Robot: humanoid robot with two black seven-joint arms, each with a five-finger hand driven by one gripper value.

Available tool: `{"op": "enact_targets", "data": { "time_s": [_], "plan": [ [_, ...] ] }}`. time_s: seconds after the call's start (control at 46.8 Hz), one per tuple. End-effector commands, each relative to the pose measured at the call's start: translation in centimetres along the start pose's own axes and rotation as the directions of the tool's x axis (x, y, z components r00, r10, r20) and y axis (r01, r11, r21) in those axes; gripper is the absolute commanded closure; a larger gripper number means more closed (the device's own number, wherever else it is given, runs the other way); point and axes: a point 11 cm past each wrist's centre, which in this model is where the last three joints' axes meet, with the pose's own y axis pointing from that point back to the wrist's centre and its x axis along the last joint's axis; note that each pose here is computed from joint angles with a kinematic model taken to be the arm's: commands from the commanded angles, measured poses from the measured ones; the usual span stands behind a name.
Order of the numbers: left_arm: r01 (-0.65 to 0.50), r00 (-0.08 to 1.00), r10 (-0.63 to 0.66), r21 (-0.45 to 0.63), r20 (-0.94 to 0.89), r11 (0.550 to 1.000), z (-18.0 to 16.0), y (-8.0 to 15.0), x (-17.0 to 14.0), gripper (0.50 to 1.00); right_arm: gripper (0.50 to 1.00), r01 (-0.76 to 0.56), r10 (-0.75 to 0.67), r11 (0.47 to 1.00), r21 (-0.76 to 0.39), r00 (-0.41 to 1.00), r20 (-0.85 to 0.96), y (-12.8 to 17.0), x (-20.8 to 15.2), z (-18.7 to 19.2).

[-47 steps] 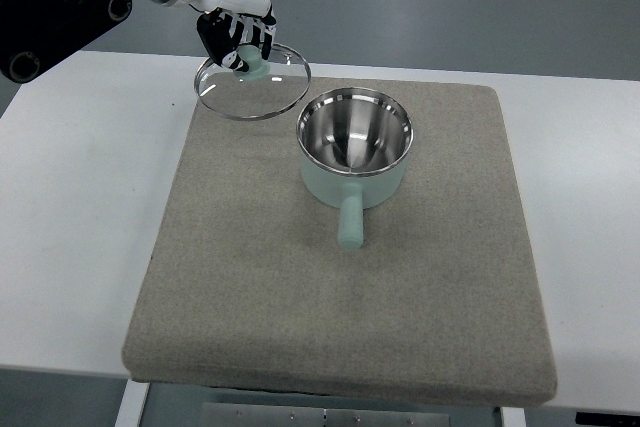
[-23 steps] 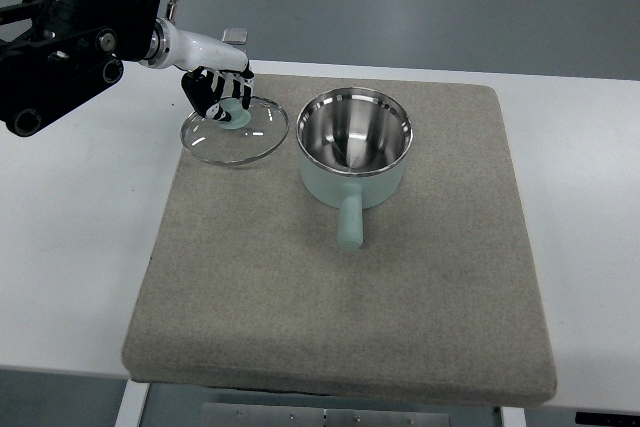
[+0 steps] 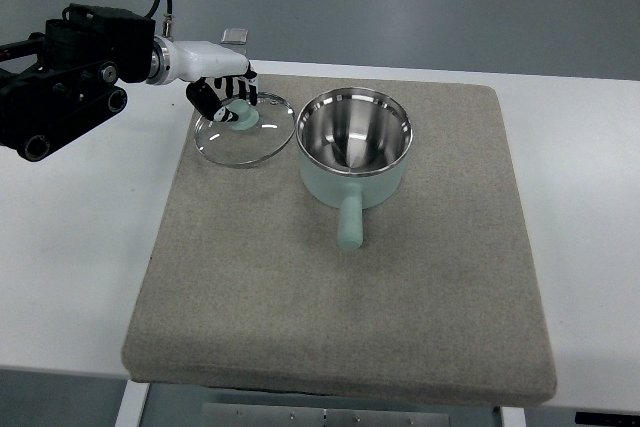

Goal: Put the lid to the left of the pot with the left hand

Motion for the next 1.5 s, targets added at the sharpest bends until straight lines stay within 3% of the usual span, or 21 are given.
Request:
{"op": "enact_targets", "data": {
  "time_s": [0.0, 0.15, 0.278, 0.427, 0.62, 0.726, 0.897, 1.09, 1.197, 1.474],
  "plan": [
    [0.006, 0.999, -0.006, -0.011, -0.051, 1.000, -0.1, -0.1, -0.8, 0.506, 0.576, 0.000, 0.000, 1.000, 0.000, 1.000, 0.000, 0.0, 0.0, 0.0],
    [-0.016, 0.964, 0.002, -0.048, -0.265, 0.999, -0.5, 0.0, -0.9, 0.506, 0.576, 0.000, 0.000, 1.000, 0.000, 1.000, 0.000, 0.0, 0.0, 0.0],
    [-0.075, 0.863, 0.022, -0.085, -0.504, 0.994, -1.0, 0.2, -0.1, 0.506, 0.576, 0.000, 0.000, 1.000, 0.000, 1.000, 0.000, 0.0, 0.0, 0.0],
    [-0.168, 0.669, 0.031, -0.111, -0.742, 0.979, -1.8, 1.1, 1.1, 0.506, 0.576, 0.000, 0.000, 1.000, -0.002, 1.000, 0.000, 0.0, 0.0, 0.1],
    [-0.294, 0.341, 0.048, -0.058, -0.939, 0.954, -5.2, 2.5, 2.2, 0.506, 0.576, 0.000, 0.000, 1.000, 0.000, 1.000, 0.000, 0.0, 0.0, 0.0],
    [-0.345, 0.195, 0.015, -0.054, -0.981, 0.937, -5.6, 2.8, 2.7, 0.506, 0.576, 0.000, 0.000, 1.000, 0.000, 1.000, 0.000, 0.0, 0.0, 0.0],
    [-0.388, 0.065, -0.074, -0.094, -0.995, 0.917, -5.3, 3.0, 2.7, 0.504, 0.576, 0.000, 0.000, 1.000, 0.000, 1.000, 0.000, 0.0, 0.0, 0.0],
    [-0.507, -0.143, -0.214, -0.114, -0.966, 0.855, -6.6, 4.0, 1.8, 0.504, 0.576, 0.000, 0.000, 1.000, 0.000, 1.000, 0.000, 0.0, 0.0, 0.0],
    [-0.550, -0.209, -0.257, -0.104, -0.944, 0.829, -7.3, 4.6, 1.1, 0.504, 0.576, 0.000, 0.000, 1.000, 0.000, 1.000, 0.000, 0.0, 0.0, 0.0],
    [-0.517, -0.349, -0.245, -0.032, -0.905, 0.855, -9.4, 4.4, -1.9, 0.504, 0.576, 0.000, 0.000, 1.000, 0.000, 1.000, 0.002, 0.0, 0.0, 0.0]
  ]
}}
